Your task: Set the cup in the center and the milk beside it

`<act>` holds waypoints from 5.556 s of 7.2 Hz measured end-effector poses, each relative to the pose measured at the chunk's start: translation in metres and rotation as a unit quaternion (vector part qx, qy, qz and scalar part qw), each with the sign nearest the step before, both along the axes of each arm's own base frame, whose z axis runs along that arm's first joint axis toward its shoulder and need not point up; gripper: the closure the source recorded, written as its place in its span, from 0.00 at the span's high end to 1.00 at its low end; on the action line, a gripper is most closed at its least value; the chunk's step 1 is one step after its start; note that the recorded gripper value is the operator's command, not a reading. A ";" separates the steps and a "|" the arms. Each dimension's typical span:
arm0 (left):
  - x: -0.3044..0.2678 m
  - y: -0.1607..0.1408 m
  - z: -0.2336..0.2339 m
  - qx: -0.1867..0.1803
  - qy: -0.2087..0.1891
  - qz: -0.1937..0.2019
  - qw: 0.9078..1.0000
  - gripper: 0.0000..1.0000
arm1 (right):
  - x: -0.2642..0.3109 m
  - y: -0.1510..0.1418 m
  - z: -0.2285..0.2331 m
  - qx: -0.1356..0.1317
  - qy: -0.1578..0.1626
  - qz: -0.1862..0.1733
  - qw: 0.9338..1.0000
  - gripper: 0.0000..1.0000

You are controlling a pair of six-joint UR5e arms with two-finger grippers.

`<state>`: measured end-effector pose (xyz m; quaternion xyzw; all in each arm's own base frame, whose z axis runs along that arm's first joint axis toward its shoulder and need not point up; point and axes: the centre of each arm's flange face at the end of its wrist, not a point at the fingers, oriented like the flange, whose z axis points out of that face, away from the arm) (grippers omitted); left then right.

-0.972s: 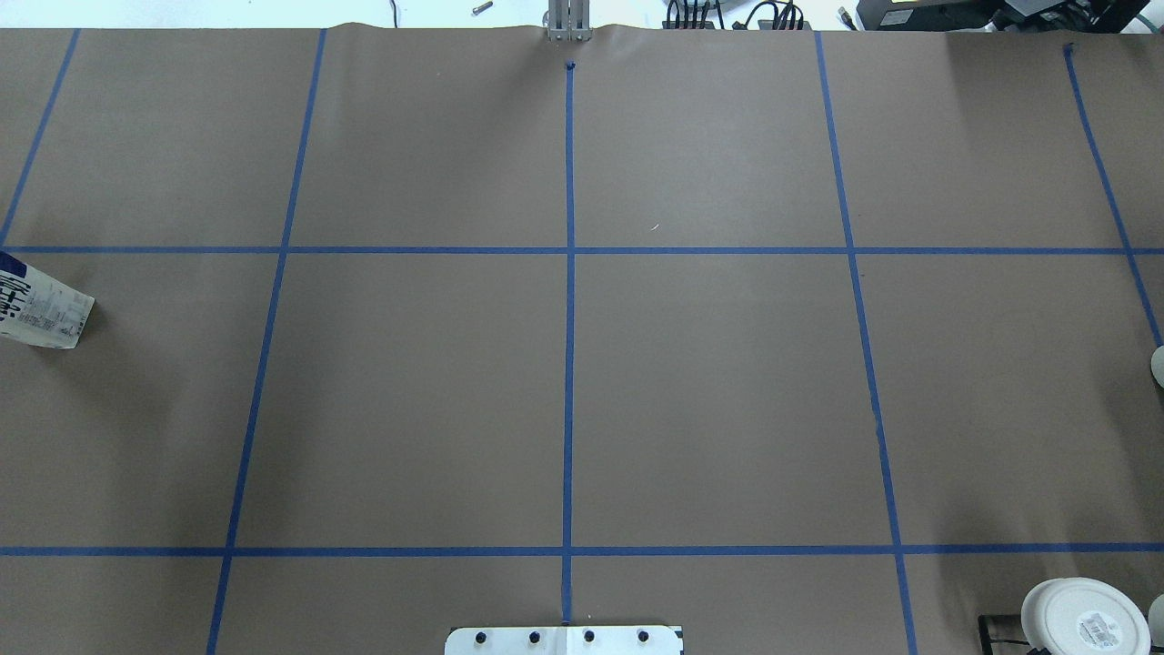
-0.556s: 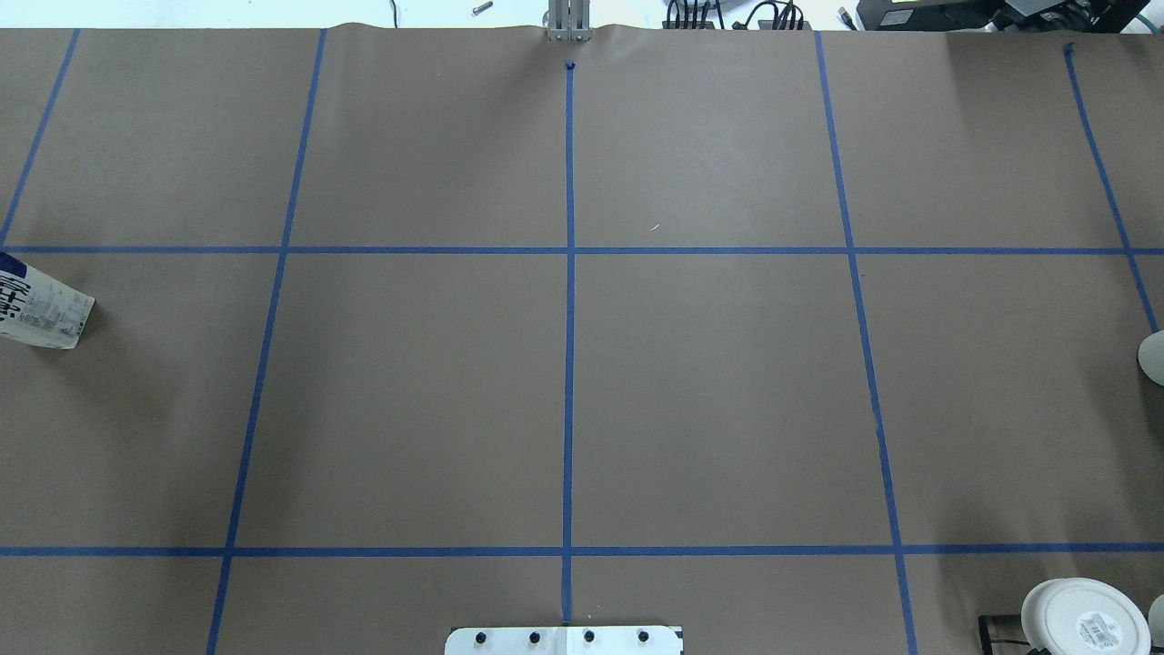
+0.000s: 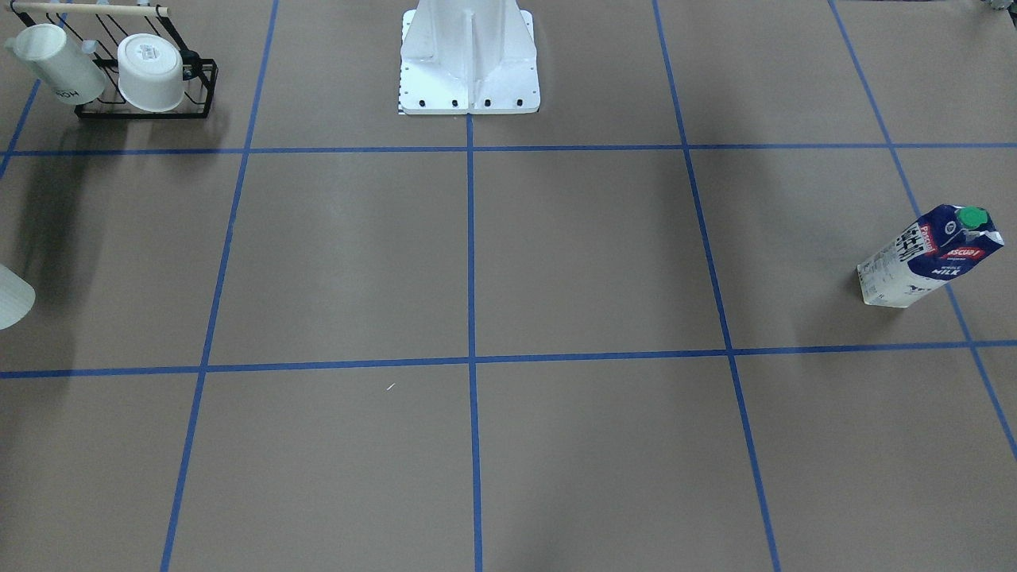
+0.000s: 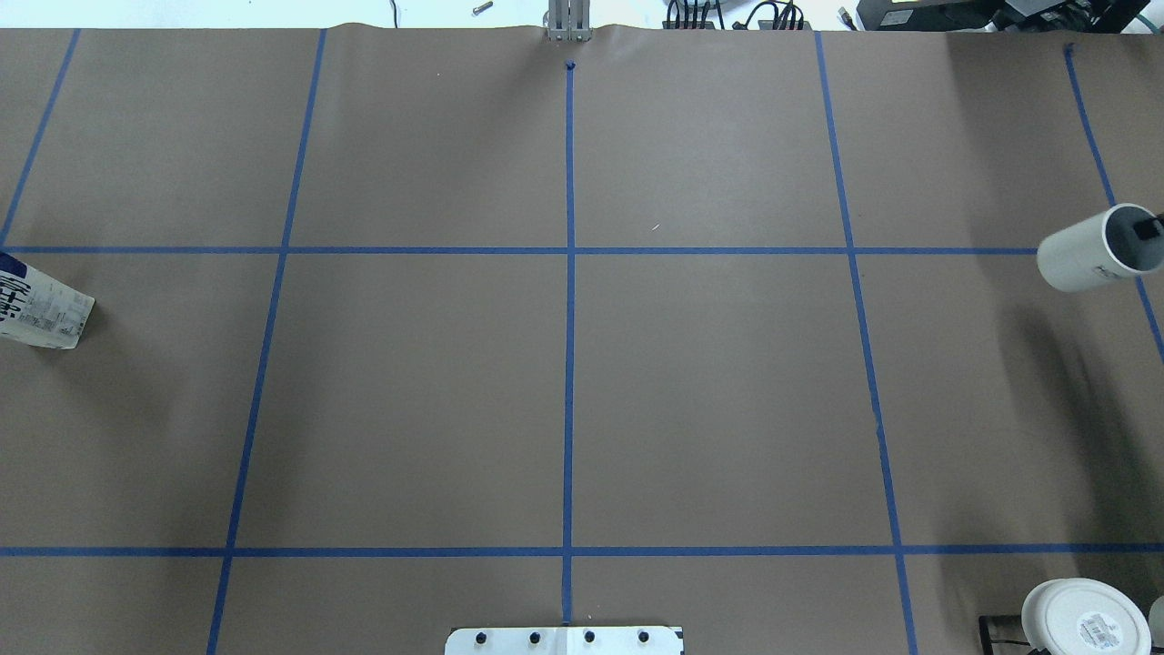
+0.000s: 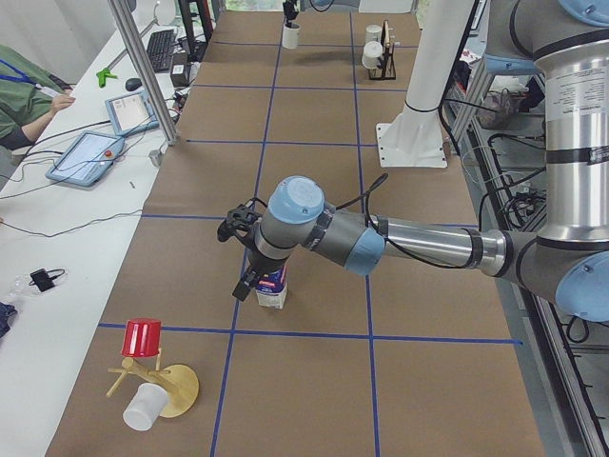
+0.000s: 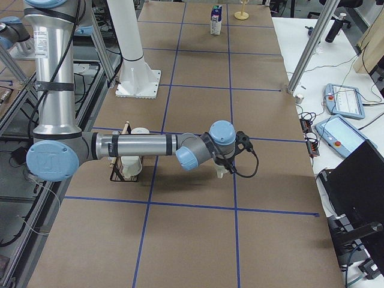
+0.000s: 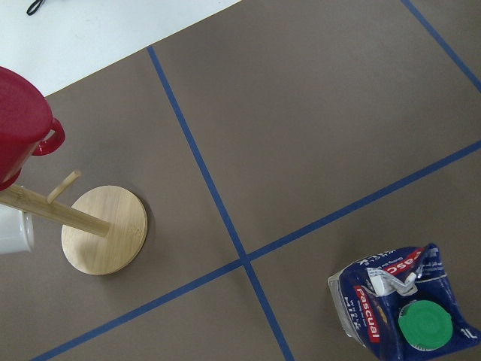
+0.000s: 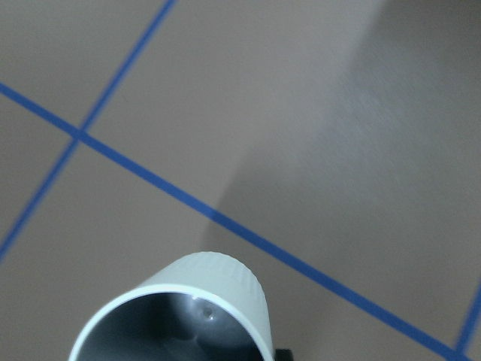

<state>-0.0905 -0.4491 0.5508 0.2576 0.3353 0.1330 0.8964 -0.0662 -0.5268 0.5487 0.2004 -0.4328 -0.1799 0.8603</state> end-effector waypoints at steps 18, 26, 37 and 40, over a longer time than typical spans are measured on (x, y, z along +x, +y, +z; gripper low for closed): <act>0.001 -0.001 0.006 -0.007 0.000 0.000 1.000 0.99 | -0.450 0.097 -0.374 -0.197 0.044 0.123 0.972 1.00; 0.024 -0.014 -0.027 0.004 0.051 0.012 0.999 1.00 | -0.081 -0.100 -0.207 -0.124 0.069 0.074 0.987 1.00; 0.133 -0.020 0.000 -0.118 0.056 0.005 0.991 0.99 | 0.138 0.056 0.104 -0.171 0.143 0.040 0.974 1.00; 0.155 -0.019 0.012 -0.123 0.031 0.004 0.992 0.90 | 0.138 0.055 0.105 -0.171 0.143 0.039 0.974 1.00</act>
